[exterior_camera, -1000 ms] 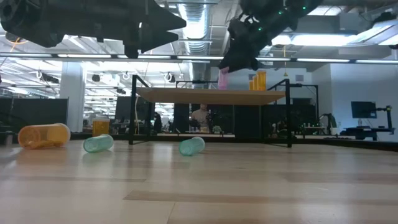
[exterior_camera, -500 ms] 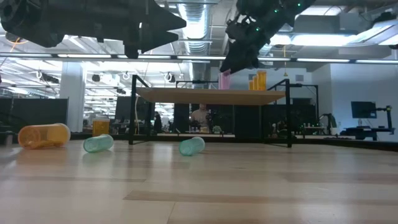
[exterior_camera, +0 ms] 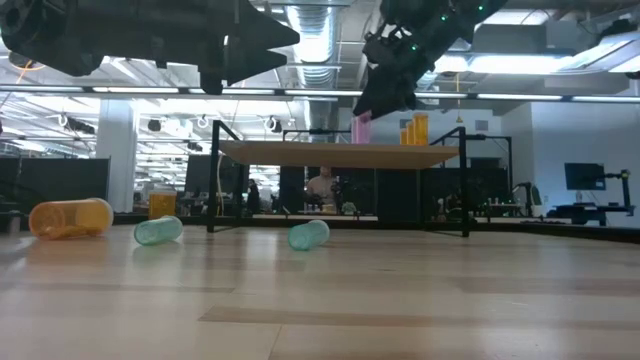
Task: Pick and place medicine bottles onto shelf by color
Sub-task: Put the pink pill bottle on the shelf, then put the left blue pill bottle on the shelf
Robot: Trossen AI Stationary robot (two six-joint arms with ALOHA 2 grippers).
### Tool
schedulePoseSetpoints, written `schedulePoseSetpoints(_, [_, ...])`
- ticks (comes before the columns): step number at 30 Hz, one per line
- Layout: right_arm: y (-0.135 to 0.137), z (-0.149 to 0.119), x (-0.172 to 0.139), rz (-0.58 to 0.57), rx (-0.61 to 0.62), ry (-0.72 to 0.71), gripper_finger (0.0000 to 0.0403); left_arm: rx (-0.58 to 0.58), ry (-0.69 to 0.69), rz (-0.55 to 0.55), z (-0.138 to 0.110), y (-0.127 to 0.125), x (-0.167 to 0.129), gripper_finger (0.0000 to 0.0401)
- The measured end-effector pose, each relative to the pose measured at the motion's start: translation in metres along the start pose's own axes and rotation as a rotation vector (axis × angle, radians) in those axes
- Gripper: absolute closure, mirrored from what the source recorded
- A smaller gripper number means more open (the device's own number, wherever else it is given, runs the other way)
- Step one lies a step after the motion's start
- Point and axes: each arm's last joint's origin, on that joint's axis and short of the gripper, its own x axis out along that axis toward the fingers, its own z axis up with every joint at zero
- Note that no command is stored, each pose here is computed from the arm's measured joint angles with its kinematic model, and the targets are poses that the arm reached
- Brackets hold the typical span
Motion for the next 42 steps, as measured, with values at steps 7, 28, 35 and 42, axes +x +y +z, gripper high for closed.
schedulePoseSetpoints(7, [0.000, 0.002, -0.002, 0.001, 0.002, -0.020, 0.0164, -0.004, 0.000, 0.000, 0.000, 0.000, 0.000, 0.0156])
schedulePoseSetpoints(28, [0.029, 0.028, -0.079, 0.048, -0.057, 0.035, 0.0147, 0.014, 0.027, 0.000, -0.003, 0.000, 0.000, 0.0156])
schedulePoseSetpoints(35, [0.062, -0.020, -0.128, 0.087, -0.053, -0.054, 0.0148, -0.018, 0.050, -0.005, -0.004, 0.001, 0.000, 0.0156])
schedulePoseSetpoints(42, [0.105, -0.093, -0.130, 0.226, -0.050, -0.214, 0.0148, -0.067, 0.057, -0.058, -0.005, 0.006, 0.004, 0.0156])
